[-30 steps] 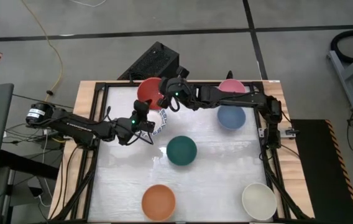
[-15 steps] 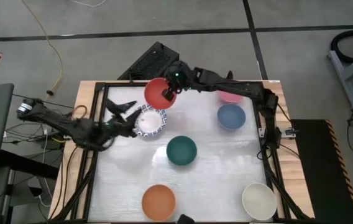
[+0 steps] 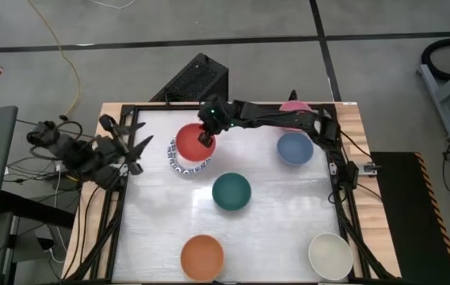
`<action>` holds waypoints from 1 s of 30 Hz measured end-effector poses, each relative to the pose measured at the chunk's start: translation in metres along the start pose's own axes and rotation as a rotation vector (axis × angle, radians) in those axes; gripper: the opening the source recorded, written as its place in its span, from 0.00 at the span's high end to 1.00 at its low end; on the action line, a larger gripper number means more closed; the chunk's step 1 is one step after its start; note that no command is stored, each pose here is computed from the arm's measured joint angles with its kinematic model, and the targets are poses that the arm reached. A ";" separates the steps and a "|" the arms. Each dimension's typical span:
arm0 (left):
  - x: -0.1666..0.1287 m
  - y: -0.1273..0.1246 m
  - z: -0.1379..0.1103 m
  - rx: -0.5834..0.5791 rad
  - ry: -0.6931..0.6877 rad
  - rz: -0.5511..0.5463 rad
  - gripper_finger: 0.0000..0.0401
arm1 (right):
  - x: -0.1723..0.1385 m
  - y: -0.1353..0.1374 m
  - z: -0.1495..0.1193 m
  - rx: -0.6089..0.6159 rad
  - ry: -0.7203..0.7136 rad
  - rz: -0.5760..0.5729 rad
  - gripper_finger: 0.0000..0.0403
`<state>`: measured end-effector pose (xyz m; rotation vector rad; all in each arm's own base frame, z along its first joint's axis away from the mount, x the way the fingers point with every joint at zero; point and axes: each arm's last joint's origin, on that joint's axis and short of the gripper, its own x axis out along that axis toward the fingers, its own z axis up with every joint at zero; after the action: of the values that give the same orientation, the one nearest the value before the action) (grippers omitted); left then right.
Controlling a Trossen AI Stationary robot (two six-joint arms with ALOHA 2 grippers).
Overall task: Nest bowls inside each other
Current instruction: Stack the orange bowl on top of the blue patterned bowl
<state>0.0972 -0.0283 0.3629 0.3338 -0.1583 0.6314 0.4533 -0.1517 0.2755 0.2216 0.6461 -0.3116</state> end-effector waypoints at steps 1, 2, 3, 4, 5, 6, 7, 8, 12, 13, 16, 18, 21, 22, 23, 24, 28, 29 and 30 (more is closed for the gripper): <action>-0.002 0.002 0.000 -0.017 -0.007 -0.015 0.52 | 0.001 -0.001 -0.001 0.009 0.004 0.006 0.99; -0.003 0.003 -0.001 -0.031 -0.014 -0.031 0.52 | 0.004 -0.001 -0.002 0.017 0.009 0.017 0.99; -0.004 0.004 -0.002 -0.038 -0.018 -0.043 0.52 | 0.008 -0.002 -0.002 0.020 -0.012 0.026 0.99; -0.004 0.005 -0.003 -0.043 -0.019 -0.054 0.52 | 0.011 -0.002 -0.001 0.023 -0.029 0.032 0.99; -0.005 0.005 -0.003 -0.049 -0.018 -0.062 0.52 | 0.012 -0.002 -0.002 0.027 -0.020 0.037 0.99; -0.005 0.005 -0.004 -0.050 -0.016 -0.065 0.52 | 0.013 -0.002 -0.005 0.029 0.001 0.043 0.99; -0.005 0.005 -0.004 -0.048 -0.013 -0.066 0.52 | 0.018 0.000 -0.008 0.027 0.010 0.047 0.99; -0.005 0.005 -0.005 -0.041 -0.009 -0.069 0.52 | 0.022 0.001 -0.008 0.028 -0.003 0.056 0.99; -0.005 0.004 -0.005 -0.030 -0.008 -0.070 0.52 | 0.030 0.003 -0.012 0.050 0.001 0.110 0.99; -0.005 0.004 -0.005 -0.025 -0.008 -0.070 0.52 | 0.031 0.003 -0.011 0.051 -0.006 0.113 0.99; -0.005 0.004 -0.005 -0.022 -0.008 -0.069 0.52 | 0.036 0.002 -0.016 0.058 0.021 0.107 0.99; -0.005 0.004 -0.005 -0.022 -0.008 -0.069 0.52 | 0.039 0.001 -0.018 0.061 0.027 0.098 0.99; -0.005 0.004 -0.005 -0.020 -0.008 -0.069 0.52 | 0.039 -0.003 -0.018 0.073 0.024 0.090 0.99; -0.005 0.004 -0.005 -0.021 -0.008 -0.069 0.52 | 0.040 -0.003 -0.017 0.077 0.019 0.090 0.99; -0.005 0.004 -0.005 -0.021 -0.008 -0.069 0.52 | 0.041 -0.004 -0.018 0.081 0.013 0.090 0.99; -0.005 0.004 -0.005 -0.021 -0.008 -0.069 0.52 | 0.043 -0.004 -0.018 0.084 0.009 0.090 0.99; -0.005 0.004 -0.005 -0.021 -0.007 -0.069 0.52 | 0.049 -0.007 -0.020 0.088 0.002 0.088 0.99; -0.005 0.004 -0.005 -0.021 -0.007 -0.069 0.52 | 0.050 -0.007 -0.019 0.088 -0.011 0.089 0.99; -0.005 0.004 -0.005 -0.019 -0.006 -0.070 0.52 | 0.050 -0.007 -0.019 0.094 -0.012 0.090 0.99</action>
<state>0.0909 -0.0261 0.3577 0.3220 -0.1576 0.5595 0.4782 -0.1629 0.2288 0.3376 0.6087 -0.2571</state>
